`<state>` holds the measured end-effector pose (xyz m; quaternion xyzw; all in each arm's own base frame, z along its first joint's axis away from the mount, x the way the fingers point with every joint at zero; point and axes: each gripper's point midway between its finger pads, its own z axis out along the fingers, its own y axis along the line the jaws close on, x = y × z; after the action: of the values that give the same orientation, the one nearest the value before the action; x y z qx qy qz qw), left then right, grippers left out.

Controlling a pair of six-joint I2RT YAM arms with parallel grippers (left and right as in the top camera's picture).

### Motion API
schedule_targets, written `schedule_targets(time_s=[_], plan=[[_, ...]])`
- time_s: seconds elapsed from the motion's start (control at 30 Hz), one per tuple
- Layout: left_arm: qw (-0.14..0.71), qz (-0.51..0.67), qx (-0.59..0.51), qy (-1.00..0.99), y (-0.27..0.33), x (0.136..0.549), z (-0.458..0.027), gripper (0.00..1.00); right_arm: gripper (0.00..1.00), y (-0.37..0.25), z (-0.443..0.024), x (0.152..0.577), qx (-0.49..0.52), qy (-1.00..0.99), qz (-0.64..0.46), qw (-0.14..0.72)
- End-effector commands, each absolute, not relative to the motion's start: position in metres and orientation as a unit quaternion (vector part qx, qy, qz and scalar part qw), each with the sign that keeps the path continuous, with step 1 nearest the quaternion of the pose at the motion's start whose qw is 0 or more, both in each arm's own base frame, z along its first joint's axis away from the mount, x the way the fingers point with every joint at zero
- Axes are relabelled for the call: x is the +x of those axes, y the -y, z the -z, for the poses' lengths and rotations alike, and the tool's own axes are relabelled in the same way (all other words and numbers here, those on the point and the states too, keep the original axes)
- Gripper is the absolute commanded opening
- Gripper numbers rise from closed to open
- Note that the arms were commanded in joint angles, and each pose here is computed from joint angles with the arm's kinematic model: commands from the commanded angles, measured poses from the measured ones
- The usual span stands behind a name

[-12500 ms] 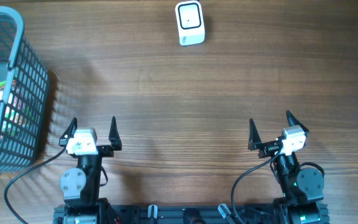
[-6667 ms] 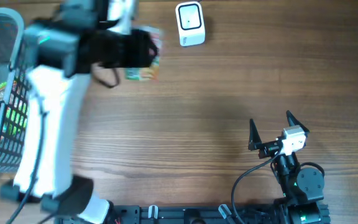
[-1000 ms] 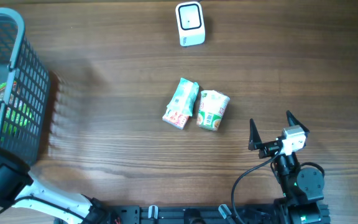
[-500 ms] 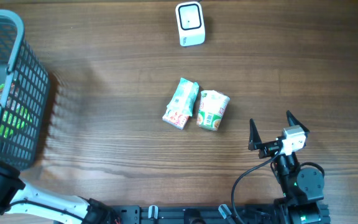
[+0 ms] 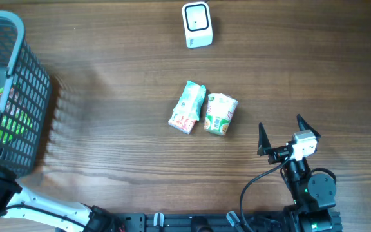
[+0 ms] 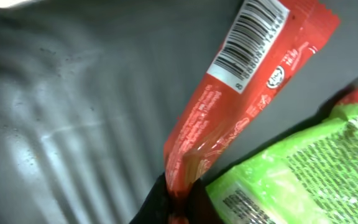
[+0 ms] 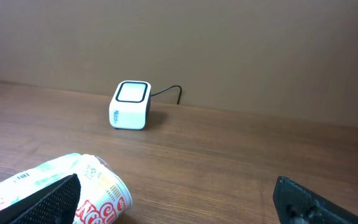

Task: Scan the item barcode
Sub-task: 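Reach the left gripper into the basket and grasp the red snack stick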

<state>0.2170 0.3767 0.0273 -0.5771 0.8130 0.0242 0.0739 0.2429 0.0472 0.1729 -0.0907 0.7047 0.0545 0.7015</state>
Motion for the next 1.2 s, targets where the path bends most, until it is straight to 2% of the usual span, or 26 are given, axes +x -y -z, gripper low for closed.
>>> schedule_targets(time_s=[0.0, 0.07, 0.13, 0.27, 0.4, 0.57, 0.67, 0.7, 0.73, 0.77, 0.8, 0.97, 1.17], plan=[[0.14, 0.004, -0.565, -0.813, -0.375, 0.245, -0.067, 0.04, 1.0, -0.047, -0.174, 0.243, -0.092, -0.702, -0.055, 0.704], [0.195, -0.006, -0.543, -0.817, -0.372, 0.273, -0.106, 0.04, 1.0, -0.047, -0.174, 0.243, -0.092, -0.702, -0.055, 0.704], [0.221, -0.01, -0.515, -0.828, -0.361, 0.297, -0.123, 0.04, 1.0, -0.047, -0.174, 0.243, -0.092, -0.702, -0.055, 0.704], [0.209, -0.018, -0.472, -0.856, -0.337, 0.339, -0.099, 0.04, 1.0, -0.047, -0.174, 0.243, -0.092, -0.702, -0.055, 0.704], [0.167, -0.018, -0.477, -0.863, -0.337, 0.336, -0.059, 0.04, 1.0, -0.047, -0.174, 0.243, -0.091, -0.702, -0.055, 0.704], [0.147, -0.063, -0.472, -0.867, -0.349, 0.322, -0.055, 0.12, 1.0, -0.047, -0.174, 0.243, -0.092, -0.702, -0.055, 0.704], [0.143, -0.074, -0.476, -0.864, -0.354, 0.317, -0.055, 0.3, 1.0, -0.047, -0.174, 0.243, -0.092, -0.702, -0.055, 0.704], [0.143, -0.075, -0.479, -0.863, -0.356, 0.314, -0.054, 0.52, 1.0, -0.047, -0.174, 0.243, -0.091, -0.702, -0.055, 0.704], [0.142, -0.075, -0.482, -0.861, -0.358, 0.312, -0.054, 0.59, 1.0, -0.047, -0.174, 0.243, -0.091, -0.702, -0.055, 0.704], [0.143, -0.076, -0.485, -0.859, -0.361, 0.309, -0.055, 0.82, 1.0, -0.047, -0.174, 0.243, -0.092, -0.702, -0.055, 0.704], [0.142, -0.077, -0.486, -0.859, -0.364, 0.306, -0.055, 0.98, 1.0, -0.047, -0.174, 0.243, -0.091, -0.702, -0.055, 0.704], [0.157, -0.059, -0.409, -0.897, -0.361, 0.315, -0.055, 1.0, 1.0, -0.047, -0.174, 0.243, -0.092, -0.702, -0.055, 0.704], [0.146, -0.049, -0.407, -0.9, -0.361, 0.317, -0.034, 1.0, 1.0, -0.047, -0.174, 0.243, -0.091, -0.702, -0.055, 0.704]])
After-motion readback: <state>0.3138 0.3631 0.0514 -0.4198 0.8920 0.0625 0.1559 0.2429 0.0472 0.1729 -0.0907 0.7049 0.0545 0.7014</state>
